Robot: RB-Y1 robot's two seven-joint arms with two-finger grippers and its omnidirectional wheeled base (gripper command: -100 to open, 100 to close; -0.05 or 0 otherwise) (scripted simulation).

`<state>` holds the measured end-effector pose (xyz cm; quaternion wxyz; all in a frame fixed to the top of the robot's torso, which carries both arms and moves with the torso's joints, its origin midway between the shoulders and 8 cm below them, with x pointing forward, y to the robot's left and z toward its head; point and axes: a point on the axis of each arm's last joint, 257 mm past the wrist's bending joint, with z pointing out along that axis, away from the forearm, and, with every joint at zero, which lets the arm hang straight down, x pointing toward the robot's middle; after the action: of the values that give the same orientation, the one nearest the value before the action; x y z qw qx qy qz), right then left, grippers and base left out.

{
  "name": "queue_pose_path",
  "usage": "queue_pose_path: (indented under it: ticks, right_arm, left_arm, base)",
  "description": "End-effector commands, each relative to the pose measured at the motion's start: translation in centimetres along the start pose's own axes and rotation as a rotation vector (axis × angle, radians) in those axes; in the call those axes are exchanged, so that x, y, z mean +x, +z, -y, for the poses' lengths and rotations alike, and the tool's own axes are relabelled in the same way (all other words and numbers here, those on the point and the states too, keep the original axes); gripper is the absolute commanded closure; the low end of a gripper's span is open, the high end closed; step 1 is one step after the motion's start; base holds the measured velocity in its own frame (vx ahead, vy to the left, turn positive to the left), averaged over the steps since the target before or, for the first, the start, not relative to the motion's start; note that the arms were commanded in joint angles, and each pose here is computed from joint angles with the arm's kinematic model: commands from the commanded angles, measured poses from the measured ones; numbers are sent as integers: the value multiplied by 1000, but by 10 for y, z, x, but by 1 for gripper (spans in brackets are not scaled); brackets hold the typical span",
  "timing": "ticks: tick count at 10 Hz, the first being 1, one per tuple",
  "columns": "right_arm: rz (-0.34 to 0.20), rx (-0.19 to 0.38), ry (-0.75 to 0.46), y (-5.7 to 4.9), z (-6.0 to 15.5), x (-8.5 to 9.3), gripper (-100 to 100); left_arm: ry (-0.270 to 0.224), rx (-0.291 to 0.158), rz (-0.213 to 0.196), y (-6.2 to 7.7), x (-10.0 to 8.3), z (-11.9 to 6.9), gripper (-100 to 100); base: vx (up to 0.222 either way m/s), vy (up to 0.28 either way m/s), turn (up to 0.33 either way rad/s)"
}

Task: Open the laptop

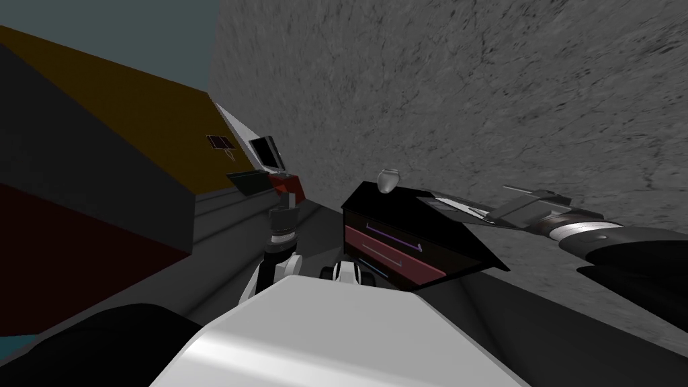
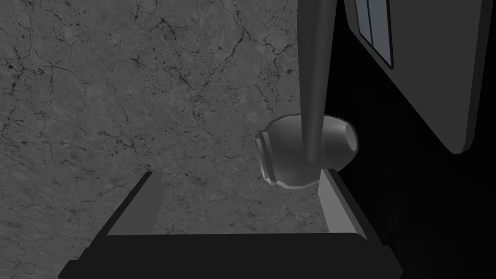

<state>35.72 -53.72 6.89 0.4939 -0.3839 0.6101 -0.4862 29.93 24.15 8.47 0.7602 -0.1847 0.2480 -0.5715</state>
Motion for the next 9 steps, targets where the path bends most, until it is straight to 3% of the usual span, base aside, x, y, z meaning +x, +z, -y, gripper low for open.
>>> queue_pose_path:
  ticks: [1,4,5,9]
  right_arm:
    - [21,-7,1,4,11,-7,-100]
    - [31,-8,2,5,19,-11,-100]
    - [33,-10,2,5,19,-12,0]
    - [33,-10,2,5,19,-12,0]
  left_arm:
    - [0,0,0,0,0,0,0]
    - [0,0,0,0,0,0,0]
    - [0,0,0,0,0,0,0]
    - [0,0,0,0,0,0,0]
  base:
    - [20,14,-73]
    - [17,10,-59]
    - [0,0,0]
    - [0,0,0]
